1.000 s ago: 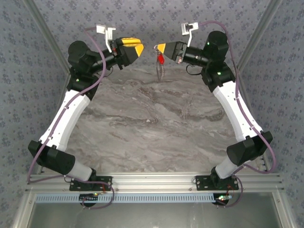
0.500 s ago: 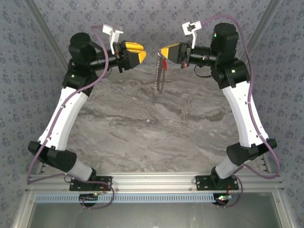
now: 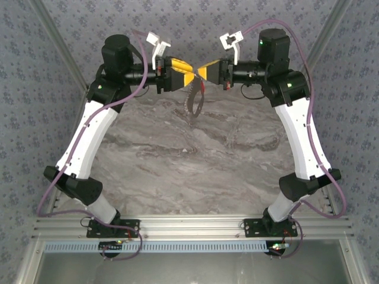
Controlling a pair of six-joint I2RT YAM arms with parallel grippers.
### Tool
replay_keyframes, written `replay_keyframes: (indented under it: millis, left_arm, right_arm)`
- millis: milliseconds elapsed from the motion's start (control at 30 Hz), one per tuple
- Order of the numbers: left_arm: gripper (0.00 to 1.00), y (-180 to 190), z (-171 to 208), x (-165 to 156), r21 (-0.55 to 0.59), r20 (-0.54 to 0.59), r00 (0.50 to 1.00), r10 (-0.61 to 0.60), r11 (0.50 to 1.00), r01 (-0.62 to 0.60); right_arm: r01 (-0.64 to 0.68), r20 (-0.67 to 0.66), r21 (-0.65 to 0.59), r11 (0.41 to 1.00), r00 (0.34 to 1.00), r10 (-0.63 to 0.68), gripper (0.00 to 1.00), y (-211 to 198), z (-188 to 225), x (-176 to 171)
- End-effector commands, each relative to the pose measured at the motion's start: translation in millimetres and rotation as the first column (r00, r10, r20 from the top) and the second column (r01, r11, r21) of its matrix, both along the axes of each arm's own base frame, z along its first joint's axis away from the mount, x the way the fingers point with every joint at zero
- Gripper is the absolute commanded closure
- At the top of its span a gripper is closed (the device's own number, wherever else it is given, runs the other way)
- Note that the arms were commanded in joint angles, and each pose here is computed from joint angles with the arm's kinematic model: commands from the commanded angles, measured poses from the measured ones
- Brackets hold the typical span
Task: Put the keys on the keyring
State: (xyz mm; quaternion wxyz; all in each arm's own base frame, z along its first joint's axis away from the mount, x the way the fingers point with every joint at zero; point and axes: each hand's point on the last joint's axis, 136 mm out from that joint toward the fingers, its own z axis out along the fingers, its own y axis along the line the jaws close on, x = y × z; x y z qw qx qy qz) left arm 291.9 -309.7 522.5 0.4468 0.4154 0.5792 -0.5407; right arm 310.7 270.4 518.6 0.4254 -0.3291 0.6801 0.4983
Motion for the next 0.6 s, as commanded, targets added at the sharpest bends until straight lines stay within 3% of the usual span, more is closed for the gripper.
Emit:
replay_keyframes:
  millis: [0,567]
  left_arm:
    - [0.59,-0.7,8.0,-9.2,-0.004,0.033,0.999,-0.038,0.999,0.038]
    - [0.59,-10.2,6.5,-8.9,0.000,0.029,0.997,-0.070,0.998,0.070]
  right_arm:
    - [-0.023,0.044,0.001,1.000,0.999,0.022,1.00,-0.2,10.2,-9.9]
    - [-0.037,0.043,0.011,0.999,0.998,0.036,1.00,1.8,11.2,-8.9]
